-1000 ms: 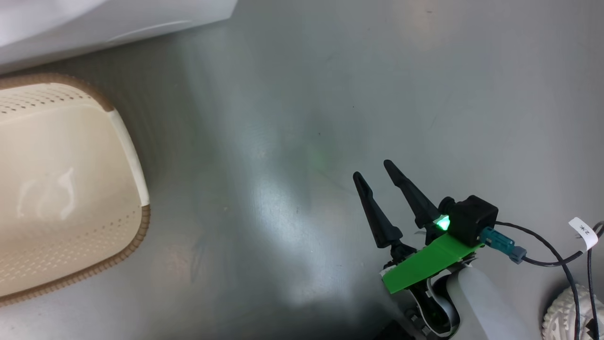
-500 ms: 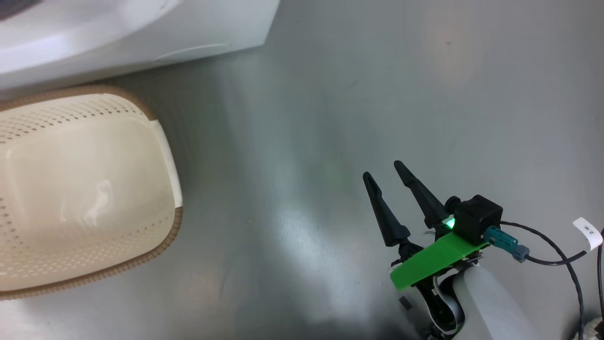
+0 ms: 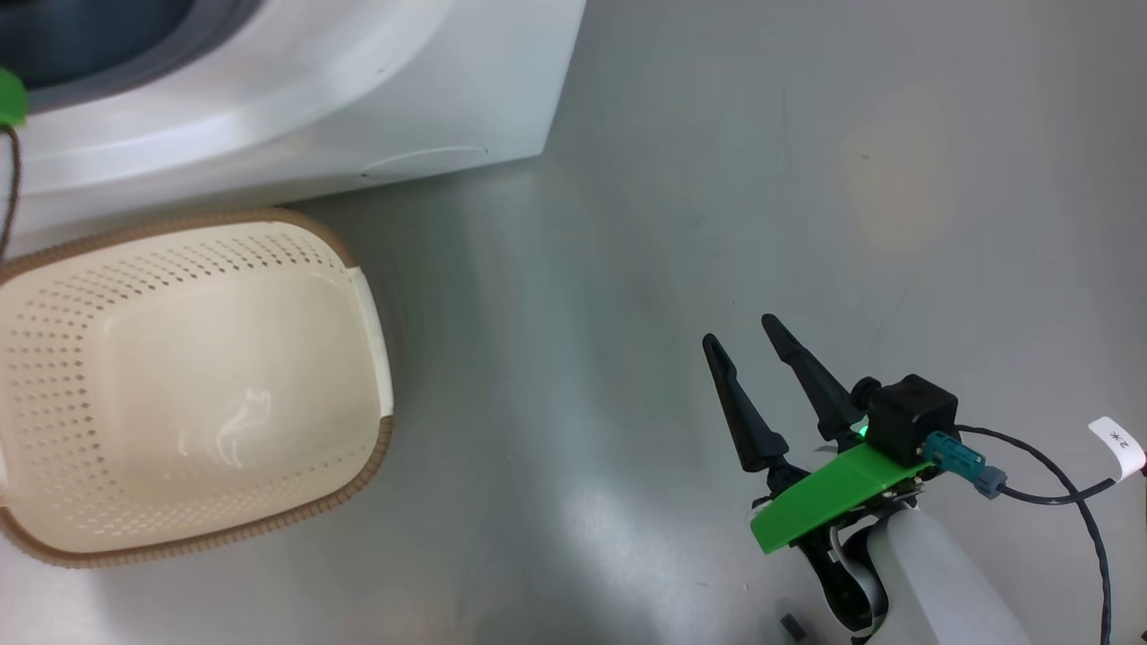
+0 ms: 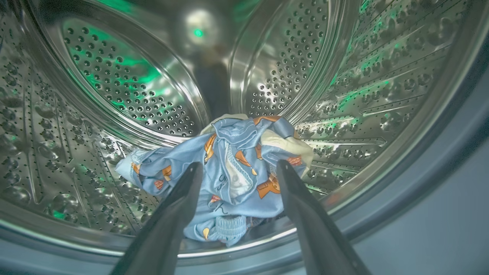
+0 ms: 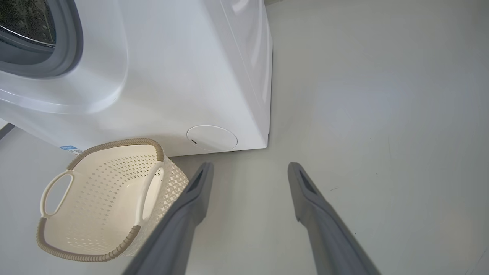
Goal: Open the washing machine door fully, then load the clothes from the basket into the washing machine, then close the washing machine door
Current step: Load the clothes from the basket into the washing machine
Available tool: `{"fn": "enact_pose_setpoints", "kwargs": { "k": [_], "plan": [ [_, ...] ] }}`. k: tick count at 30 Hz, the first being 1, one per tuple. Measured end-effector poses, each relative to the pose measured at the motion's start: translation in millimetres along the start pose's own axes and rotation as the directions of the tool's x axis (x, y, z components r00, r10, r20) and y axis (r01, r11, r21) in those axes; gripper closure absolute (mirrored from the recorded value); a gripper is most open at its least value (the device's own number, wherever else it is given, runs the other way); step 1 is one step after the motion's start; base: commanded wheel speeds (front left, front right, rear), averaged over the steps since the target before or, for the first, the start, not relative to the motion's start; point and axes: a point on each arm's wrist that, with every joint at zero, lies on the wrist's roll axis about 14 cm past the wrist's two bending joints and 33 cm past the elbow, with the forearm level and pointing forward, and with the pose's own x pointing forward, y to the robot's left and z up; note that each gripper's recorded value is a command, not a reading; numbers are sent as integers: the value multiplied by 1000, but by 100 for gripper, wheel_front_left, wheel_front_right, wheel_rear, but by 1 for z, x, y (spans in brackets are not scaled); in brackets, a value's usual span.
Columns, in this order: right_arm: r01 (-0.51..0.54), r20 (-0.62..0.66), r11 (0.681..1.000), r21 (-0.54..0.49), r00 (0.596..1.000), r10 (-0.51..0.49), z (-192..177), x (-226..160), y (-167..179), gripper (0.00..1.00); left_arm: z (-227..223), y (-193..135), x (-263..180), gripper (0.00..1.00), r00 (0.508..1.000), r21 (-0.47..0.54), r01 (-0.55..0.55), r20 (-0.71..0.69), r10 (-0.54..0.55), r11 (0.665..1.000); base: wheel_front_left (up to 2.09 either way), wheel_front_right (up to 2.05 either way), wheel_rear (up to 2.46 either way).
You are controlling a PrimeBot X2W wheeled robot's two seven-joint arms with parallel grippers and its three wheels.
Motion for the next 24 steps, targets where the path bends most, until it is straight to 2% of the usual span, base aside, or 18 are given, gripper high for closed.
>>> {"fn": "enact_pose_setpoints", "kwargs": {
  "k": [7,19,24],
  "plan": [
    [-17,28,1000,-22,999,18,13,-4,8,0,15,-5,-36,0,999,-34,-17,45,18,999,0,0,0],
    [-34,83,998,-47,996,38,38,-22,20,0,34,-9,-108,0,996,3,-60,73,60,998,0,0,0],
    [-39,108,998,-58,993,45,48,-31,24,0,30,-17,-141,0,994,-21,-84,68,86,996,0,0,0]
  ]
}}
